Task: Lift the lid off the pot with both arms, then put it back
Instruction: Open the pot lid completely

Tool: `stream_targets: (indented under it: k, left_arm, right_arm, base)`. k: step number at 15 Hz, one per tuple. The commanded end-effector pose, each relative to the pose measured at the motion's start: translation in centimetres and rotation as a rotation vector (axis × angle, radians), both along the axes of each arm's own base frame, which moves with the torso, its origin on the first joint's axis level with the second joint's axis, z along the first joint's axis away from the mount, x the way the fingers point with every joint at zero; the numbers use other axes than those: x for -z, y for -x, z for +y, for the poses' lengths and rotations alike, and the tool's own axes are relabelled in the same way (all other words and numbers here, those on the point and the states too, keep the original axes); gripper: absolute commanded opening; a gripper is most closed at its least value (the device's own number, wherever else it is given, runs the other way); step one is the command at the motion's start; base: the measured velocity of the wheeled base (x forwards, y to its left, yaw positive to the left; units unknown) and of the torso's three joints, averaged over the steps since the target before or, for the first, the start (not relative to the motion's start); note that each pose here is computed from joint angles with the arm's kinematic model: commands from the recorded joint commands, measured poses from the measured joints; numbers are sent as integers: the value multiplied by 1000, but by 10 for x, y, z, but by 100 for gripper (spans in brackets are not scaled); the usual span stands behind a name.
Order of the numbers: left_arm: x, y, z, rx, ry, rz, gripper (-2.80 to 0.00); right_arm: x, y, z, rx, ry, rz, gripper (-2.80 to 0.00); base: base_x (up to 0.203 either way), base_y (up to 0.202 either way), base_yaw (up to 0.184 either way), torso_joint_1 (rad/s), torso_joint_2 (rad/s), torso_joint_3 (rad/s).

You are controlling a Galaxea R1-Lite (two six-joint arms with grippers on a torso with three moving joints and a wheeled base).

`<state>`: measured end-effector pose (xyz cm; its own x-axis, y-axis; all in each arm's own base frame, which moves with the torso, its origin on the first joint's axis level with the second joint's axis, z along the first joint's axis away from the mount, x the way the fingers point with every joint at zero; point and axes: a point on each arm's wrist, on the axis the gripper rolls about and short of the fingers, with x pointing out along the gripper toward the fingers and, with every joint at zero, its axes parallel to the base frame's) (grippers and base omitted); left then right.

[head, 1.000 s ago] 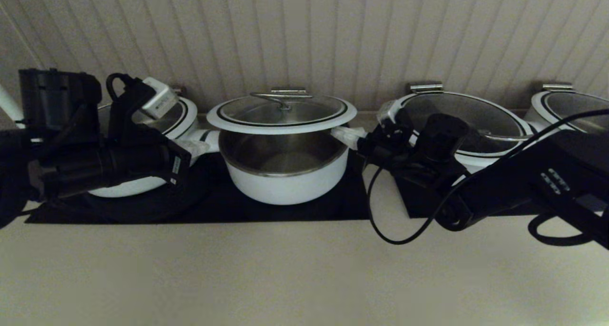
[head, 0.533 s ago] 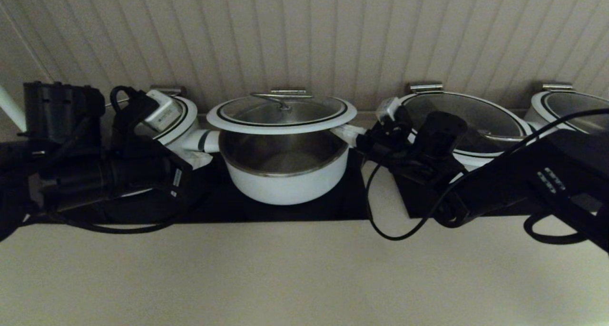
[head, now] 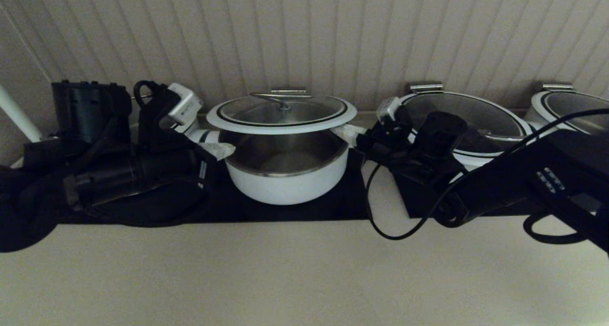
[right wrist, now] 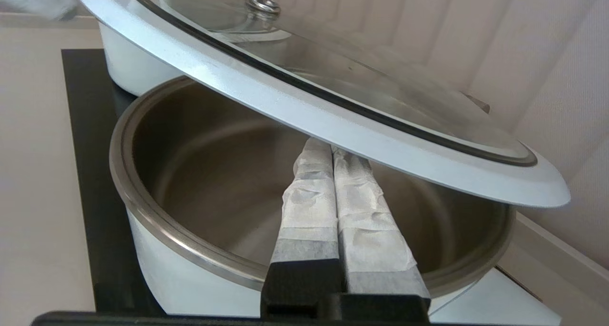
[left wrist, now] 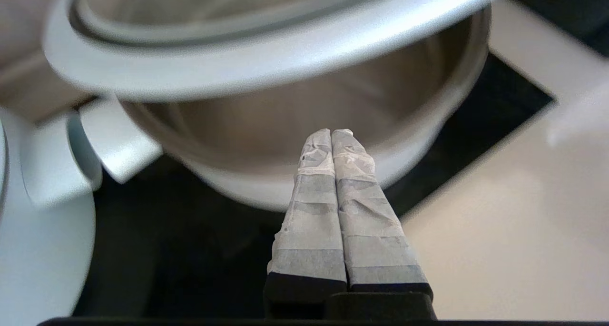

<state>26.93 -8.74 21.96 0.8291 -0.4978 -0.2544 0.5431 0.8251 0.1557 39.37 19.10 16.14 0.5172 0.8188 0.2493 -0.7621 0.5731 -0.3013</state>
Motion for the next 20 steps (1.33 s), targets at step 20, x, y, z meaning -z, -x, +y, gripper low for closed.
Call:
stream_targets:
  k: [20]
  left_arm:
    - [6,-29,-10,-9,36,-24,-280]
  right_arm:
    - [-1,48,-76,136,52,83,-280]
  base:
    - [0,0,0,0,0,0]
